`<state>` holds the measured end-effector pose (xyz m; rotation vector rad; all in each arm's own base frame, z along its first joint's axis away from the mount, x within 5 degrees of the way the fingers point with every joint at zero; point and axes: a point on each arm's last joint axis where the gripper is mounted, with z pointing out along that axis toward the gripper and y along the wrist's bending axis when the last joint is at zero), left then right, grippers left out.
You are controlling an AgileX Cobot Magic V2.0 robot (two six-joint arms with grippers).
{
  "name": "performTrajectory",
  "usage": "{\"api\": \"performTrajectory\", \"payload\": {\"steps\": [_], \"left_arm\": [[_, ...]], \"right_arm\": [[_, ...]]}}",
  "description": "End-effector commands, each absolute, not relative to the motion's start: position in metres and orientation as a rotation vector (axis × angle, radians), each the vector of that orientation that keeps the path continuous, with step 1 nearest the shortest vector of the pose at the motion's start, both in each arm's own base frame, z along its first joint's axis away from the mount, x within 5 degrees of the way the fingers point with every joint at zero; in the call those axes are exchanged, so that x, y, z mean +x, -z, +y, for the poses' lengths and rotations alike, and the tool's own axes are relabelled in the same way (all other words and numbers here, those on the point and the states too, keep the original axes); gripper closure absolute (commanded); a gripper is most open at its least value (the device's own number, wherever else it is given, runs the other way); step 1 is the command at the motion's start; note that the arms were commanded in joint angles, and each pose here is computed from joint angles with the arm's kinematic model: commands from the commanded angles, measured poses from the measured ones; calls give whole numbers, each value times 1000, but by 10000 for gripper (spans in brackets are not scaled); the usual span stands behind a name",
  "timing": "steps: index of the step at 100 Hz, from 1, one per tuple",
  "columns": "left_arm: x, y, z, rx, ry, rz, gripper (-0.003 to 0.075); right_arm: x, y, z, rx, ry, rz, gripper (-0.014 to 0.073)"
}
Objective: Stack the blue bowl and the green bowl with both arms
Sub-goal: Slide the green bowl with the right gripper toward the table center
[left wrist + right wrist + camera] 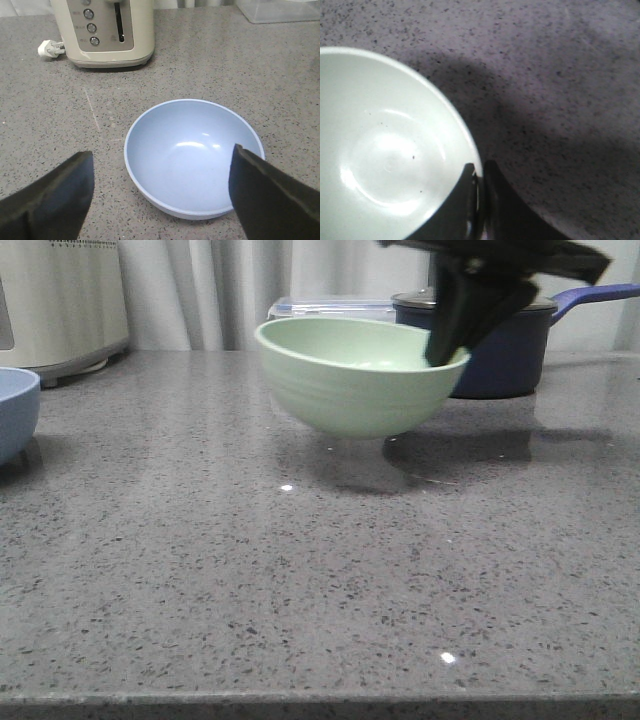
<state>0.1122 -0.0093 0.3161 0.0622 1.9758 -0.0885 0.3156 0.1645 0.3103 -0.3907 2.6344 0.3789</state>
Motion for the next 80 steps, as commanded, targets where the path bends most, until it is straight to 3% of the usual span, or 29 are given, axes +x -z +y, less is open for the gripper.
{"api": "performTrajectory", "payload": {"steps": [1,46,66,80], "left_arm": [[115,-333,-9,42,97,1880,175],[115,-333,-9,43,97,1882,175],[115,-332,-9,43,97,1890,175],[115,-332,-9,43,97,1890,175]], "right_arm": [[316,-336,176,-411,-444,2522,675],[324,-315,197,-464,-447,2572,666],[324,-315,197,-465,-447,2571,477],[324,-315,197,-465,-447,2570,456]]}}
